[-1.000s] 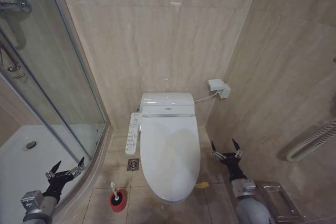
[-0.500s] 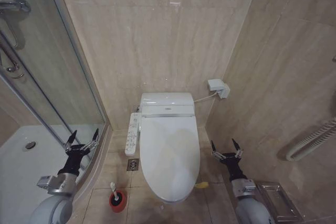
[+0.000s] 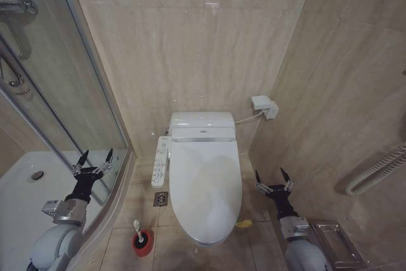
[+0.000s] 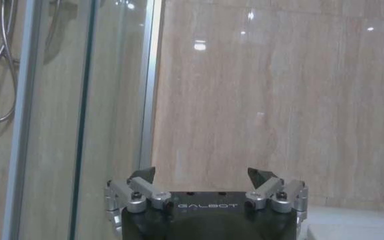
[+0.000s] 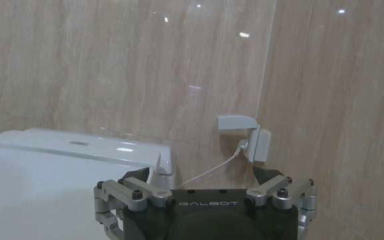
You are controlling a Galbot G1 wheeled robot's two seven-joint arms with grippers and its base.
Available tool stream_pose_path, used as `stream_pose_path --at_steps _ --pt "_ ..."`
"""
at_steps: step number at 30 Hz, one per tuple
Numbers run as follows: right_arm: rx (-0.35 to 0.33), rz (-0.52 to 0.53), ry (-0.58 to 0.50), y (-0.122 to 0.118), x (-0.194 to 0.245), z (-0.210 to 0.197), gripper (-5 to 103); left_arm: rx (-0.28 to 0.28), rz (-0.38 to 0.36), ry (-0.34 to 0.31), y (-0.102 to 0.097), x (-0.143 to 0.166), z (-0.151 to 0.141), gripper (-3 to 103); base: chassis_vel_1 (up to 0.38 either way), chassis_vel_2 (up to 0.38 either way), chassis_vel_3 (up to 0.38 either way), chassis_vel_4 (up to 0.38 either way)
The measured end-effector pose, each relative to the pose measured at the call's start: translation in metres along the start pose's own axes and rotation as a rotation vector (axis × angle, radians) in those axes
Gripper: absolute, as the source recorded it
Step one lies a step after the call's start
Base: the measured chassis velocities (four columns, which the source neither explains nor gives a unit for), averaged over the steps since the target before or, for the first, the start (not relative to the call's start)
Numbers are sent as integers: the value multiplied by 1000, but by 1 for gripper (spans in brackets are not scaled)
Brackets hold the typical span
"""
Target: Open the toilet lid, clean the toilet bowl with a toilet brush, close the toilet lid, and flush.
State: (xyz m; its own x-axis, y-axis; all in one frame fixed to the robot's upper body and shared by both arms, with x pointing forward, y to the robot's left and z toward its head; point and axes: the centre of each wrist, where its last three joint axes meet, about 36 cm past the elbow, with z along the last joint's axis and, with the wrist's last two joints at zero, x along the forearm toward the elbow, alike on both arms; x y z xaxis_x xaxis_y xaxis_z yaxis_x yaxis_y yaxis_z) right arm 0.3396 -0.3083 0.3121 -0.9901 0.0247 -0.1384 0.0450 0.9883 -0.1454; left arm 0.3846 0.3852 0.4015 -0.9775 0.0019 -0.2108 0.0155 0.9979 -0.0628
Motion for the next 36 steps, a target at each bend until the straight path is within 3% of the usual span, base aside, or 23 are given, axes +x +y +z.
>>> stream_pose_path --at_steps 8,13,16,21,23,25,26,31,32,36 --pt "0 0 0 0 0 0 100 16 10 29 5 -17 17 93 0 0 0 0" --pt "0 0 0 0 0 0 100 22 10 26 19 -40 27 93 0 0 0 0" --pt "0 0 0 0 0 0 100 30 13 17 18 -49 27 93 0 0 0 0" --pt "0 0 0 0 0 0 100 51 34 -21 5 -63 29 94 0 0 0 0" --pt "0 0 0 0 0 0 100 60 76 -30 -16 -66 32 94 0 0 0 0" --pt "0 0 0 0 0 0 100 62 83 -32 -21 -68 33 94 0 0 0 0" --pt "0 0 0 0 0 0 100 61 89 -33 -26 -72 36 70 0 0 0 0" --pt "0 0 0 0 0 0 100 42 85 -31 -24 -91 41 70 0 0 0 0" --pt "0 0 0 0 0 0 100 37 83 -32 -22 -95 42 82 0 0 0 0" --pt "0 0 0 0 0 0 100 28 79 -34 -17 -110 43 82 0 0 0 0"
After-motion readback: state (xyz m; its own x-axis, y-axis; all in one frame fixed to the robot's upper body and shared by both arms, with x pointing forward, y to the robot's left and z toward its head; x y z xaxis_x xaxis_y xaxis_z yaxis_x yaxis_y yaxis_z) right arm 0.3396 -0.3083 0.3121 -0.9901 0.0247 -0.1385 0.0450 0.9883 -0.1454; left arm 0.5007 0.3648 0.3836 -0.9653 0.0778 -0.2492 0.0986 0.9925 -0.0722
